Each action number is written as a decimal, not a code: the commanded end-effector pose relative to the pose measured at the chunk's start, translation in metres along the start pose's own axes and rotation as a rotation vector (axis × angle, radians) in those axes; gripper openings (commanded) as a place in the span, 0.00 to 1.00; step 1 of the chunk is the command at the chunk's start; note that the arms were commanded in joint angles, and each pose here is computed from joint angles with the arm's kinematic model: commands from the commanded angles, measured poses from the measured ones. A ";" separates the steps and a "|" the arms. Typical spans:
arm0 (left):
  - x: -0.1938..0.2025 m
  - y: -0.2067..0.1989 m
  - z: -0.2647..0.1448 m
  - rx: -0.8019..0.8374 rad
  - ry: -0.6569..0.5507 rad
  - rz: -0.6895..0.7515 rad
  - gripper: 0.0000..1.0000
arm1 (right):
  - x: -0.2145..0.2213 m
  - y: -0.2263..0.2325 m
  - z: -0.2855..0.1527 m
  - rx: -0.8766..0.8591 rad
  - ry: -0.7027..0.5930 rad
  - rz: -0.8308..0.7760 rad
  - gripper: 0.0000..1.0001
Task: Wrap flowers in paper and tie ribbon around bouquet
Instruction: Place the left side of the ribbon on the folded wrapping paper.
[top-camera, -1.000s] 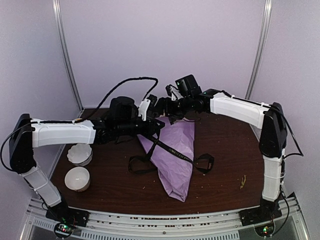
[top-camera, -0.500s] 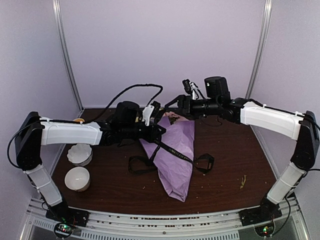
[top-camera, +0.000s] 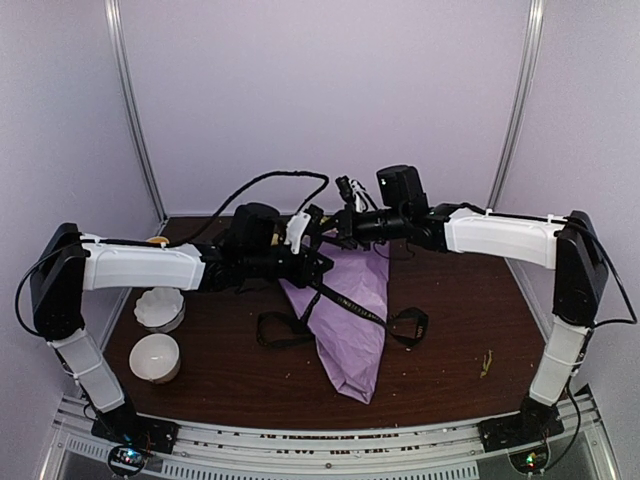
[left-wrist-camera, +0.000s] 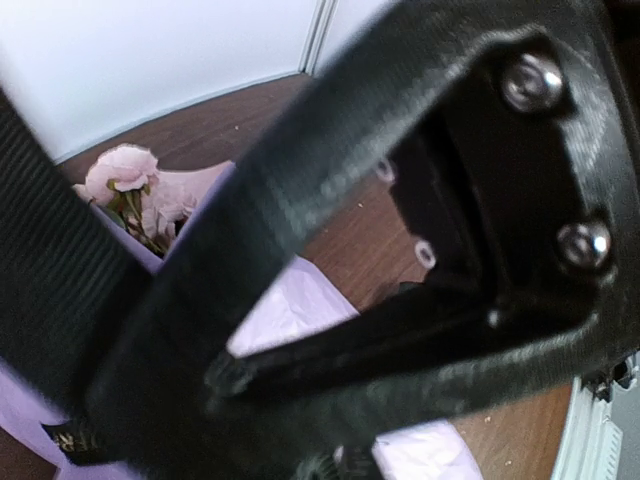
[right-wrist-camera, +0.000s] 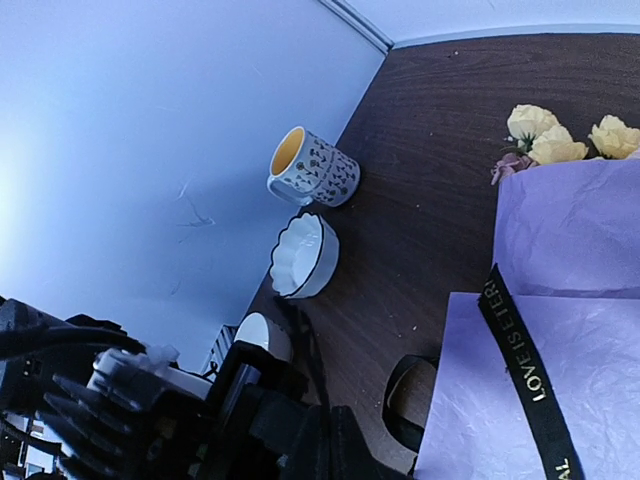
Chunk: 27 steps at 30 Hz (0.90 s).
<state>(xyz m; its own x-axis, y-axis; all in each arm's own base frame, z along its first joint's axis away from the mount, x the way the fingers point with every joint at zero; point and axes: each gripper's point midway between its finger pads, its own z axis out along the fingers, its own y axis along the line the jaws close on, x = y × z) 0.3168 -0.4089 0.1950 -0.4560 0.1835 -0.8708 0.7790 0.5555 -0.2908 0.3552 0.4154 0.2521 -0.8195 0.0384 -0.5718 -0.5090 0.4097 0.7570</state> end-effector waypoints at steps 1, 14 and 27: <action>-0.017 -0.006 -0.005 0.027 -0.019 0.047 0.36 | -0.024 -0.014 -0.030 0.065 -0.107 -0.002 0.00; 0.028 0.009 0.026 -0.058 0.313 0.477 0.68 | -0.011 -0.119 -0.082 0.408 -0.116 0.039 0.00; 0.064 0.029 0.062 -0.103 0.469 0.839 0.64 | 0.009 -0.151 -0.056 0.427 0.012 0.049 0.00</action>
<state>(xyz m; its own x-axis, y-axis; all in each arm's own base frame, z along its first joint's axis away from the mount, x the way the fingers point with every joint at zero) 0.3117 -0.4329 0.0976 0.0096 0.8089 -0.5879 0.9379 0.1966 0.2859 0.4062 0.2993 0.1552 -0.8376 0.1021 -0.5366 -0.2950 0.7423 0.6017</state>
